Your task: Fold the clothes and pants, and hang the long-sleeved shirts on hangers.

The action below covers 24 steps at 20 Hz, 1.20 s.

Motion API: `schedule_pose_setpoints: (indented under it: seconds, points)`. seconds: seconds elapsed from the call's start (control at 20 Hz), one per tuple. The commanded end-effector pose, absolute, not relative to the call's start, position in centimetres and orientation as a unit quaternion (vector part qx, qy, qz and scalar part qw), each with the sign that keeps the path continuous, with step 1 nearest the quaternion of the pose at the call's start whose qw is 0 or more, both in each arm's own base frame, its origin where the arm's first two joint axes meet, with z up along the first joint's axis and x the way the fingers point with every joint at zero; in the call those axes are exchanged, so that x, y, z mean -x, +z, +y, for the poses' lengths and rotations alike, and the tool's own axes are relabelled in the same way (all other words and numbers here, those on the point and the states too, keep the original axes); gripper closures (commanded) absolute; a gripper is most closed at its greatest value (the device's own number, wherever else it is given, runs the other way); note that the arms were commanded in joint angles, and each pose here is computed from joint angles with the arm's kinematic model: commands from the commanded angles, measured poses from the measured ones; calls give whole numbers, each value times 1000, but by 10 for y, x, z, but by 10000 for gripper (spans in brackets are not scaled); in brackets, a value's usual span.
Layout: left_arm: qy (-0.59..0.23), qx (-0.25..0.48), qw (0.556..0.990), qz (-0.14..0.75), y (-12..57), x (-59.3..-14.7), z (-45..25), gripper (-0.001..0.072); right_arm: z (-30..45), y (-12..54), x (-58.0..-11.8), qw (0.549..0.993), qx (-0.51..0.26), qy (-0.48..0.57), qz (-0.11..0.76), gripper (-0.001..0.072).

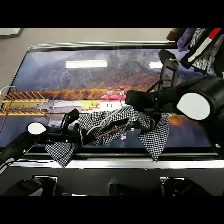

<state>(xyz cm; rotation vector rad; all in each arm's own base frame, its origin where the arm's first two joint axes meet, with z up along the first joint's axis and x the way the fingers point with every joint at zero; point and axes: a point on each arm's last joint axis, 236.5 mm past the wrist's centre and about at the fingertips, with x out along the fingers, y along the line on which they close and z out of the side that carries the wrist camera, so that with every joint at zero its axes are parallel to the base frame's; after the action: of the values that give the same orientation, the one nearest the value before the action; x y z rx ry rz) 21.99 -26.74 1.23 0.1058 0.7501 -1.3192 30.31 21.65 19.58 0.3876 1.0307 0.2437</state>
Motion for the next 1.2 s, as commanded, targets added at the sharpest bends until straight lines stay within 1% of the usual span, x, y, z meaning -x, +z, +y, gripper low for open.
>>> schedule_pose_setpoints:
  seconds: [0.0,0.2,0.35,0.55,0.65,0.75,0.9,1.15]
  points:
    - [-601,-52,722,340,11,-218,-269,679,220,213,-318,862,-198,124,450,669]
    - [-593,-70,719,356,1,-218,-262,680,223,255,-317,872,-210,152,416,669]
    - [-594,-71,720,353,3,-219,-262,679,227,264,-308,864,-216,165,424,669]
    - [-590,-77,729,339,11,-229,-264,679,240,234,-301,839,-193,170,479,669]
    - [-589,-82,734,328,19,-235,-266,679,249,221,-305,830,-188,172,496,669]
    - [-589,-84,737,321,25,-239,-267,679,254,206,-313,827,-173,169,508,669]
    - [-590,-76,739,317,29,-240,-270,679,263,195,-318,820,-169,175,518,669]
    - [-581,-70,748,312,31,-246,-270,679,258,195,-306,815,-151,181,529,669]
